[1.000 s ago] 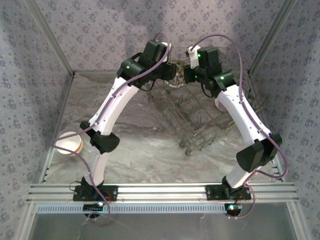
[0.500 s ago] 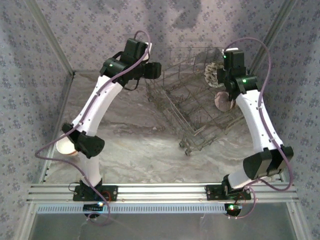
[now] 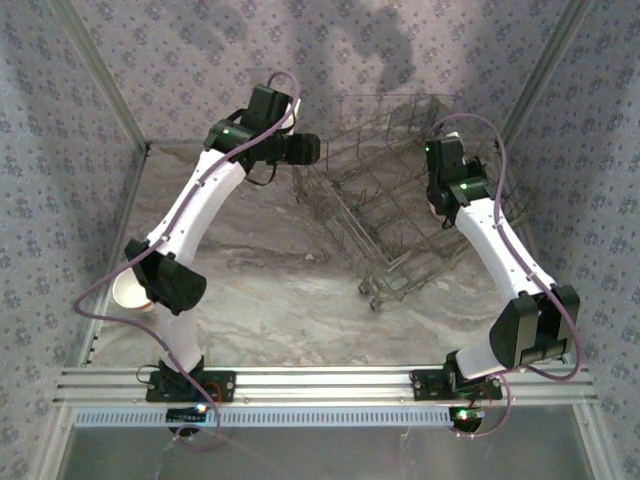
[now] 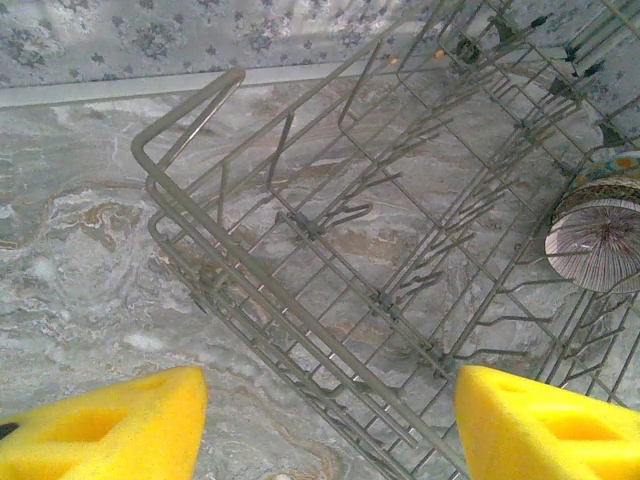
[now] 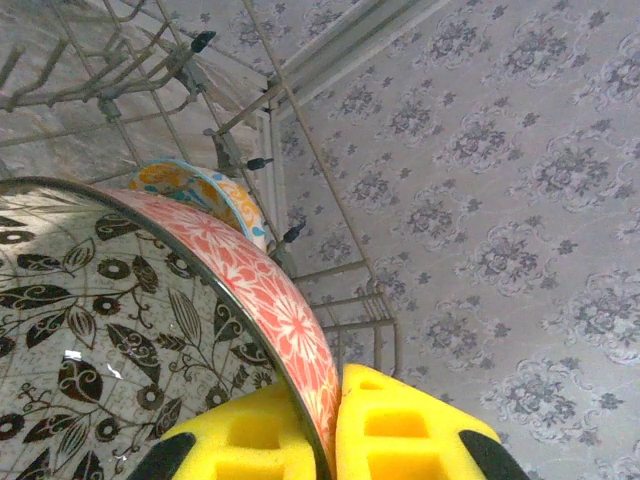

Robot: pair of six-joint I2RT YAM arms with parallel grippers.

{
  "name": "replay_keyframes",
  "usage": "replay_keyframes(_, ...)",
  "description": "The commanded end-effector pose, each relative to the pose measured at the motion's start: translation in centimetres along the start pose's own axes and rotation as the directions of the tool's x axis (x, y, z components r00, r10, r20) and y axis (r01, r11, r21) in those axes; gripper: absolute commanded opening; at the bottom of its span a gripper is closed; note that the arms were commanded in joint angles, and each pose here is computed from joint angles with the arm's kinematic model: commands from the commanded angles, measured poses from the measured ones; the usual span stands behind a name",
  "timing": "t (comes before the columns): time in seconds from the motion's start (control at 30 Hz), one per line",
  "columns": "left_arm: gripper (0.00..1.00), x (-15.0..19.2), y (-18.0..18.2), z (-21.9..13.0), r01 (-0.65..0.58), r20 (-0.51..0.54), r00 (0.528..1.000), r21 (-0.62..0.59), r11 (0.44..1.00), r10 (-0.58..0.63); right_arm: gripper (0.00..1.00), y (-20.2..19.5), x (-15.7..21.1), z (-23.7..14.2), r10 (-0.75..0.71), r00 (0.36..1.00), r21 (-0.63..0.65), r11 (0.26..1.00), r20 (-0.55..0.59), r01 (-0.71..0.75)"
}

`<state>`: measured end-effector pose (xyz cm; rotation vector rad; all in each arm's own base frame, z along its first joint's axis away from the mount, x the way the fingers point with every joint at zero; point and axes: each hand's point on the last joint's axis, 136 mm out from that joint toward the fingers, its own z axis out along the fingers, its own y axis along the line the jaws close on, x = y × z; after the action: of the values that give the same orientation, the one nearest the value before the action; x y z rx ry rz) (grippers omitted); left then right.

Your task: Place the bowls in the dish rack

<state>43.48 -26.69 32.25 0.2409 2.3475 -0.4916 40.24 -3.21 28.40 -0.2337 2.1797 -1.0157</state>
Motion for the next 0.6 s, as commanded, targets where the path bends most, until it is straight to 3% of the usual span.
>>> replay_keyframes(0.0,0.67,-0.6,0.1,-0.2,0.017,0.02,1.0,0.033,0.999,-0.018,0.0,-2.0,-1.7,-0.9,0.034,0.997,0.104,0.994,0.074,-0.042)
replay_keyframes(0.57,0.67,1.3,1.2,1.0,0.036,-0.04,0.999,0.069,0.997,-0.034,0.0,2.3,-2.0,1.8,-0.15,0.985,0.173,0.976,0.089,0.133)
